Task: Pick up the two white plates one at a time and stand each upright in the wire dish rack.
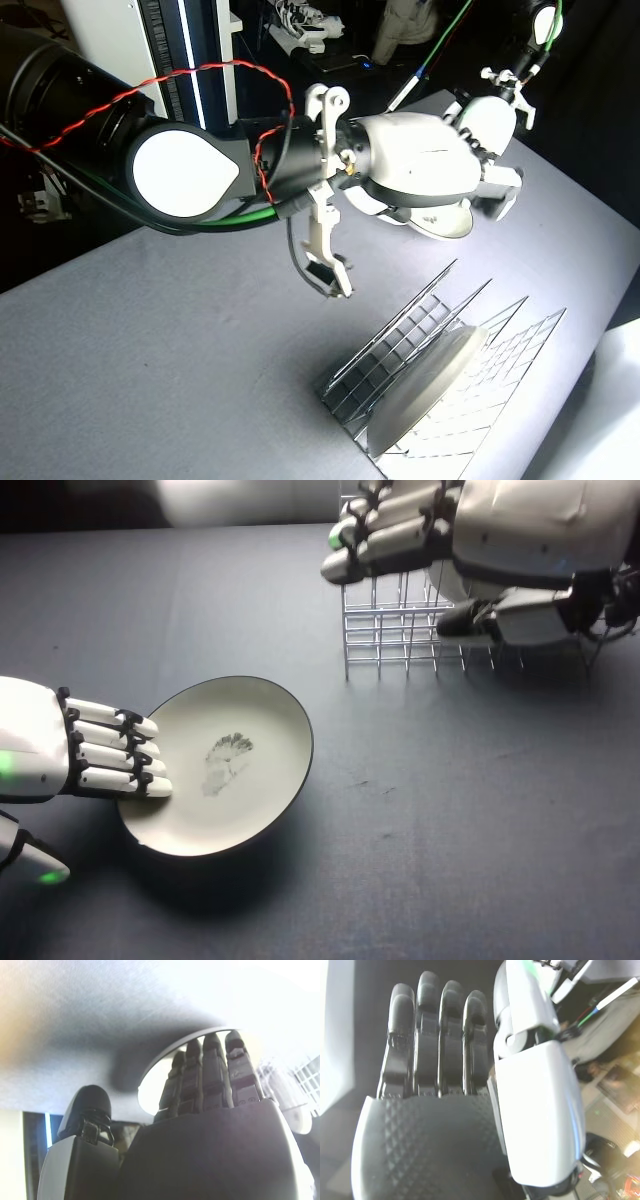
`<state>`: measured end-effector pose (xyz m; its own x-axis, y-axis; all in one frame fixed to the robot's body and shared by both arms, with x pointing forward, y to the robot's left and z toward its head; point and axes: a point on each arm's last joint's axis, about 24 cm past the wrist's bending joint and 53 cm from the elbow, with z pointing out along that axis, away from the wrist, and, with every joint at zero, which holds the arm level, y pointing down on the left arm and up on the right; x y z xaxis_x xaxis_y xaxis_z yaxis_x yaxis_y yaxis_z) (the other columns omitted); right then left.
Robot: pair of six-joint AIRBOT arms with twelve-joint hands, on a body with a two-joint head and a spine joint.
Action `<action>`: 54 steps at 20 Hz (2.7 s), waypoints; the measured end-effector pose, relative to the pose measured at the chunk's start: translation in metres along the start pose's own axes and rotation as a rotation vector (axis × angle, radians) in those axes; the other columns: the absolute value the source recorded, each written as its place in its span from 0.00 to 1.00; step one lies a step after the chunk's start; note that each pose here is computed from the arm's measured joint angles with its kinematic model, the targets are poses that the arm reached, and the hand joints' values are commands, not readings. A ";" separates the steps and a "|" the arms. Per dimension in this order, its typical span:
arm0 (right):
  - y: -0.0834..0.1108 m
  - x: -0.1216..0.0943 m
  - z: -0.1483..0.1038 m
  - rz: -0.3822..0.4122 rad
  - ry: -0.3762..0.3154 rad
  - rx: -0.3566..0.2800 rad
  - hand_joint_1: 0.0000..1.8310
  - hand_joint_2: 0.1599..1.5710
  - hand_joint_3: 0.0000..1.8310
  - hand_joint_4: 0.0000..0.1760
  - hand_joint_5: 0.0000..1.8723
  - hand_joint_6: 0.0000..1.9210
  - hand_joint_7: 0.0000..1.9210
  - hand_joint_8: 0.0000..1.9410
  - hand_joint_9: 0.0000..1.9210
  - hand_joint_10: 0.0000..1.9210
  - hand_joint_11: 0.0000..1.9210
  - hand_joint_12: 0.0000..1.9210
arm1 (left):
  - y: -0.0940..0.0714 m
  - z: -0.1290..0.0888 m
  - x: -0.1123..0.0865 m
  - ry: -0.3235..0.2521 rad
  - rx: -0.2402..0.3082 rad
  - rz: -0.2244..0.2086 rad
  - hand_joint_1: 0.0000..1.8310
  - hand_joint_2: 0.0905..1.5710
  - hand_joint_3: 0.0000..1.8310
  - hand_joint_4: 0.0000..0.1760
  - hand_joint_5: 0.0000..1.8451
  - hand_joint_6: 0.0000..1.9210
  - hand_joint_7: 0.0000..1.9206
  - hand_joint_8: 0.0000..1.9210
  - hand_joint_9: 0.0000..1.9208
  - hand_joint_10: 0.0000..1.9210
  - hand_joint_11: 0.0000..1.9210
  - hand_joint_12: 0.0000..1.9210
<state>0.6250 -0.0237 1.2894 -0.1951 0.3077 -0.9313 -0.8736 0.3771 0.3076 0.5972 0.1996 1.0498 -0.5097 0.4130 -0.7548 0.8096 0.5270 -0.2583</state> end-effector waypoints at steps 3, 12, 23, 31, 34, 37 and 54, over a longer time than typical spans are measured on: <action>0.004 0.024 -0.002 -0.035 0.064 -0.008 0.81 0.57 0.00 0.00 0.06 0.00 0.04 0.00 0.02 0.00 0.00 0.22 | -0.003 0.001 0.003 0.006 0.012 -0.011 0.03 0.83 0.00 0.00 0.07 0.00 0.06 0.00 0.05 0.00 0.00 0.11; 0.006 0.047 0.003 -0.015 0.111 0.003 0.89 0.67 0.00 0.00 0.05 0.00 0.01 0.00 0.00 0.00 0.00 0.16 | -0.009 0.003 -0.011 -0.023 0.034 -0.005 0.03 0.83 0.00 0.00 0.08 0.00 0.07 0.00 0.06 0.00 0.00 0.15; 0.011 0.045 0.002 -0.014 0.102 -0.014 0.91 0.69 0.00 0.00 0.03 0.00 0.00 0.00 0.00 0.00 0.00 0.10 | 0.008 -0.009 -0.051 -0.114 -0.025 0.047 0.01 0.83 0.00 0.00 0.08 0.00 0.08 0.00 0.07 0.00 0.00 0.17; 0.015 0.045 0.002 -0.011 0.100 -0.026 0.90 0.70 0.00 0.00 0.03 0.00 0.00 0.00 0.00 0.00 0.00 0.08 | 0.016 -0.006 -0.054 -0.124 -0.058 0.042 0.03 0.83 0.00 0.00 0.09 0.00 0.08 0.00 0.07 0.00 0.00 0.16; 0.017 0.045 0.002 -0.011 0.100 -0.028 0.91 0.69 0.00 0.00 0.01 0.00 0.00 0.00 0.00 0.00 0.00 0.07 | 0.015 -0.005 -0.051 -0.119 -0.056 0.037 0.02 0.83 0.00 0.00 0.08 0.00 0.08 0.00 0.07 0.00 0.00 0.17; 0.015 0.045 -0.001 -0.006 0.100 -0.023 0.88 0.67 0.00 0.00 0.02 0.00 0.00 0.00 0.00 0.00 0.00 0.06 | 0.014 -0.002 -0.041 -0.096 -0.049 0.028 0.02 0.83 0.00 0.00 0.08 0.00 0.07 0.00 0.07 0.00 0.00 0.17; 0.022 0.053 -0.005 0.011 0.113 -0.033 0.76 0.56 0.00 0.00 0.00 0.00 0.00 0.00 0.00 0.00 0.00 0.00 | 0.019 0.003 0.001 -0.040 -0.049 -0.122 0.04 0.83 0.00 0.00 0.09 0.00 0.08 0.00 0.07 0.01 0.00 0.18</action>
<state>0.5931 -0.0036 1.2461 -0.2521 0.2108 -0.9445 -0.8851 0.3443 0.3131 0.6127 0.2078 1.0425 -0.5907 0.3142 -0.7432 0.7266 0.6077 -0.3205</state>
